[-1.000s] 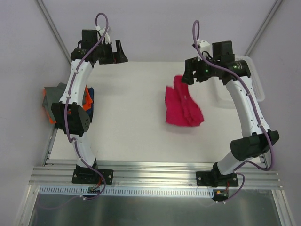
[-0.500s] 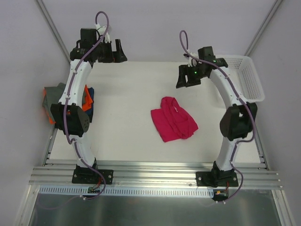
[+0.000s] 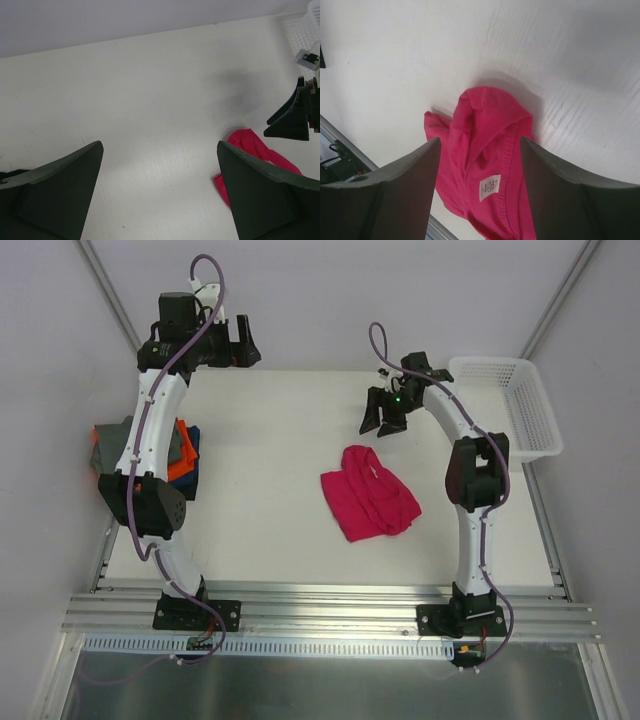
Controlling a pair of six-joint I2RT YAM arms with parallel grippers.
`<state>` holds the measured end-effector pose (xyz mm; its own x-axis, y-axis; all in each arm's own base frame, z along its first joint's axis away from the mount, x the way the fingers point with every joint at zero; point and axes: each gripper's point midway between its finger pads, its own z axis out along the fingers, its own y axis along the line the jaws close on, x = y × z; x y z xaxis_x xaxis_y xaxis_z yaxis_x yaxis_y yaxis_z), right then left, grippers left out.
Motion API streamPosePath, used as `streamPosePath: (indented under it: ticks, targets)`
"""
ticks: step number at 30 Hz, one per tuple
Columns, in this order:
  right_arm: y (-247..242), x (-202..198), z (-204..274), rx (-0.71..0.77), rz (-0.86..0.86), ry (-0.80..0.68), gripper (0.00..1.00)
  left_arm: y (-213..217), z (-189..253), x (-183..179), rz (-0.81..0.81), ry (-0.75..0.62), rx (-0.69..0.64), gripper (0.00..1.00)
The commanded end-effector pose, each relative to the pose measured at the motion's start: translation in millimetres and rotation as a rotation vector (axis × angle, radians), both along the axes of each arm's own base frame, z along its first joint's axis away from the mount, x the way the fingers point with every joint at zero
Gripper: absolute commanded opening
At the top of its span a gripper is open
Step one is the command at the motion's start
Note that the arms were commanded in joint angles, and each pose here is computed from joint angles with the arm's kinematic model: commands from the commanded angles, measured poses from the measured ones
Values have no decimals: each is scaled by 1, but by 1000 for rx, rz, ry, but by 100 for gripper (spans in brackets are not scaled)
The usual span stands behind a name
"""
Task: Fold and stack the t-shirts
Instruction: Move the tshirt to the center of the board
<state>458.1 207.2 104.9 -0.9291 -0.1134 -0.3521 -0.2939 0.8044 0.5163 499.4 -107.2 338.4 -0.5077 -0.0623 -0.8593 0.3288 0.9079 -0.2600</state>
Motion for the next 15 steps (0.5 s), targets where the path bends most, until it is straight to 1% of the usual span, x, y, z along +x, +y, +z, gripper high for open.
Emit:
streamPosePath:
  ticks: [1, 4, 8, 15]
  targets:
    - [17, 15, 21, 71, -1, -52, 68, 7, 32, -10, 13, -92, 29, 99]
    - [24, 15, 9, 80, 3, -21, 70, 7, 33, -11, 19, -94, 28, 99]
    - [35, 12, -5, 123, 2, 35, 70, 8, 34, -11, 24, -95, 28, 99]
    - [38, 6, -12, 141, -7, 77, 70, 11, 37, -17, 40, -102, 41, 99]
